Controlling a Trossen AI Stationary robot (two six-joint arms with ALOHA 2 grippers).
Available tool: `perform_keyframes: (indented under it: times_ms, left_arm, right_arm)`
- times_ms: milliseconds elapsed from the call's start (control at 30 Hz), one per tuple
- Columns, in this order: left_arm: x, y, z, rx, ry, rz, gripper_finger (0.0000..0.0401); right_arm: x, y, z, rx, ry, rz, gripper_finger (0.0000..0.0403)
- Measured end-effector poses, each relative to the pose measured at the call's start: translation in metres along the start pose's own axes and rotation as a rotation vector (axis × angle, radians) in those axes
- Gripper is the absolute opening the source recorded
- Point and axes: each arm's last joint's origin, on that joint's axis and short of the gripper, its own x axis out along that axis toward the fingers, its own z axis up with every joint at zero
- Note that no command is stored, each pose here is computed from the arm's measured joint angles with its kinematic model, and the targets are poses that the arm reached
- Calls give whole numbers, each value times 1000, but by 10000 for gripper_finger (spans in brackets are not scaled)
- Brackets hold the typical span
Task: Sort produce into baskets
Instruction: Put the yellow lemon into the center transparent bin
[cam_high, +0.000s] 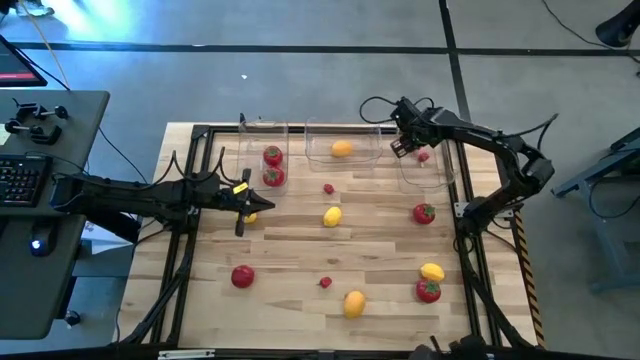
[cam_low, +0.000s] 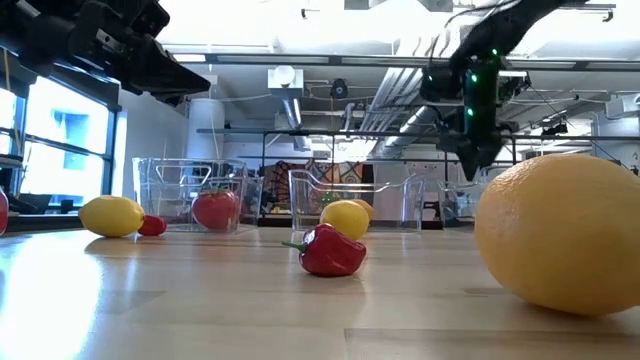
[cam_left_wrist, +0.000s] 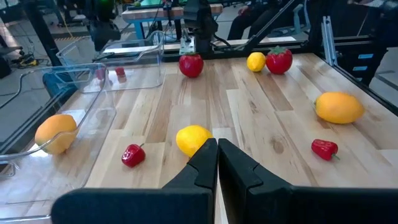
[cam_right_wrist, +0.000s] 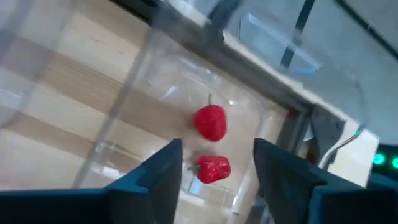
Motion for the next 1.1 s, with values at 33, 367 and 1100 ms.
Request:
perform_keyframes:
  times_ms: [33,367,1100]
  left_arm:
    - [0,0,0,0,0,0,1]
    - [0,0,0,29,1,2,1]
    - [0,0,-2,77,21,0,1]
  right_arm:
    - [-5,3,2,-9,-11,6,205]
    - [-60,58,-22,-228,-34,107,209]
    - [-172,234,-211,-885,-274,725,205]
